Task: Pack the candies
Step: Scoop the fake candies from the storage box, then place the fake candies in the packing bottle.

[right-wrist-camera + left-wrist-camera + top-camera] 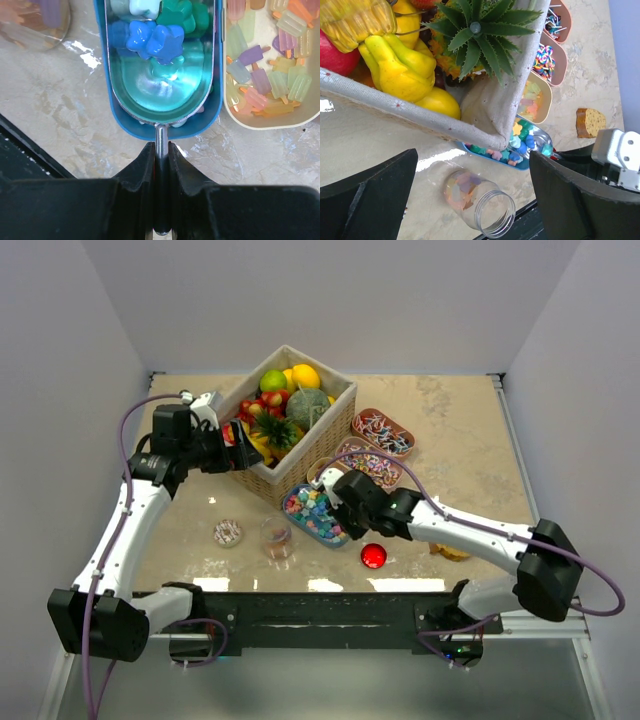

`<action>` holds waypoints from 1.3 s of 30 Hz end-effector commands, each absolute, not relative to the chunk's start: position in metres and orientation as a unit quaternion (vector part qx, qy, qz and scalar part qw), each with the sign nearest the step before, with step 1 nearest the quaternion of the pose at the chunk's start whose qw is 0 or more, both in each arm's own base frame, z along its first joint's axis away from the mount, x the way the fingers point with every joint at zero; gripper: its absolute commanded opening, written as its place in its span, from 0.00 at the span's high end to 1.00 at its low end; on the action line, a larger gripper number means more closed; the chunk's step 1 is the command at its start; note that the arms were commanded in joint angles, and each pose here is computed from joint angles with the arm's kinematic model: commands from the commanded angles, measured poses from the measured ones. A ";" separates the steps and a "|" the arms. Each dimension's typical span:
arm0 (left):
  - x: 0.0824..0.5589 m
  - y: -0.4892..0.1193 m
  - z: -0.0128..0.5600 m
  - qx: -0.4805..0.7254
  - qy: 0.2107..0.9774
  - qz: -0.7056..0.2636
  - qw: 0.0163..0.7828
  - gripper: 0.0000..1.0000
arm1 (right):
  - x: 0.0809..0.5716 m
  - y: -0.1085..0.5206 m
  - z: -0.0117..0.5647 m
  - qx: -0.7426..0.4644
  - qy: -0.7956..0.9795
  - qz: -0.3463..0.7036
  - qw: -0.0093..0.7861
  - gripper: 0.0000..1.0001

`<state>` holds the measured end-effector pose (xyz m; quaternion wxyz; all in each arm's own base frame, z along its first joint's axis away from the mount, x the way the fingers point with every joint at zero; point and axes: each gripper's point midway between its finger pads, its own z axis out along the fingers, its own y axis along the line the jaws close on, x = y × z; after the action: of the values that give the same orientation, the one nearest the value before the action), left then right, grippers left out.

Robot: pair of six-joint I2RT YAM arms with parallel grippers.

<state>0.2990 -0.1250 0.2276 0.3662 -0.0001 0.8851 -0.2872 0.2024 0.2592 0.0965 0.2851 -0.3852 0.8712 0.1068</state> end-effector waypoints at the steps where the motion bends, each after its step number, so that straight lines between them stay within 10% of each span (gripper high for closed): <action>1: 0.307 -0.125 0.247 0.010 0.874 -0.287 0.391 0.01 | 0.196 0.276 0.129 -0.389 0.848 0.142 0.330 1.00; 39: 0.302 -0.123 0.230 0.012 0.879 -0.281 0.384 0.01 | 0.093 0.297 0.193 -0.434 0.882 0.134 0.126 1.00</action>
<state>0.3002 -0.1250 0.2279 0.3659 0.0002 0.8855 -0.2865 0.0998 0.2862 0.1803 0.1387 -0.4346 0.8826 0.1138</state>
